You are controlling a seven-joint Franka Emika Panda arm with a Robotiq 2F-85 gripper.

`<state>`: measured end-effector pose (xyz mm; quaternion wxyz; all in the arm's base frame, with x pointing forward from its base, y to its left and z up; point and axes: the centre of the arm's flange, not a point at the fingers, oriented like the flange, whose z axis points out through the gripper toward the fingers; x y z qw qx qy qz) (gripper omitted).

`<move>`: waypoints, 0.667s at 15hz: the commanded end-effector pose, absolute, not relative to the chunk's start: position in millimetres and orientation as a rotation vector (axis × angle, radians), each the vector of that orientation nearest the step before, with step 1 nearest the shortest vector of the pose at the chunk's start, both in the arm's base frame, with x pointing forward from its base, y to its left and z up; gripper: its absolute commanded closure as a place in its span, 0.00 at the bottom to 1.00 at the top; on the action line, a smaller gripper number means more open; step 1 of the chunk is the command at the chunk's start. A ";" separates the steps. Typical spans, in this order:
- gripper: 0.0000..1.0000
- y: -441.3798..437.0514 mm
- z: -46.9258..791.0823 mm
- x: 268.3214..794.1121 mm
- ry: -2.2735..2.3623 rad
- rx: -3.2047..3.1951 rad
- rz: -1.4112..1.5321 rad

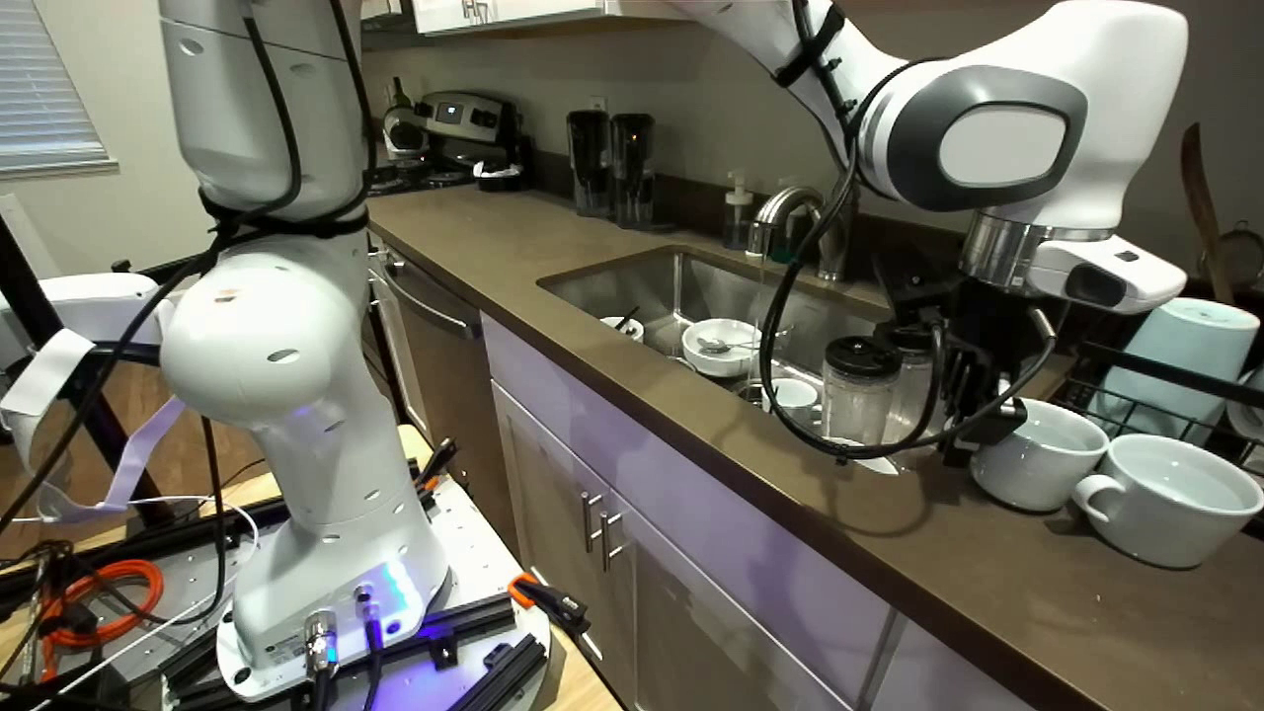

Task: Pick up the mug on the left, place it under the running faucet then place it on the right side of the countertop

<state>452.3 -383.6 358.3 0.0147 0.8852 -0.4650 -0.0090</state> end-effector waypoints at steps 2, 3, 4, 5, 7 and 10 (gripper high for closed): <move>0.96 -388.2 364.6 456.5 -1.434 2.790 -0.016; 0.96 -387.9 364.1 456.7 -1.434 2.789 -0.015; 0.96 -387.6 363.3 456.9 -1.436 2.789 -0.014; 0.96 -387.6 362.3 457.2 -1.438 2.787 -0.012; 0.96 -387.4 359.8 458.1 -1.443 2.790 0.006; 0.96 -387.2 355.6 461.0 -1.458 2.798 0.014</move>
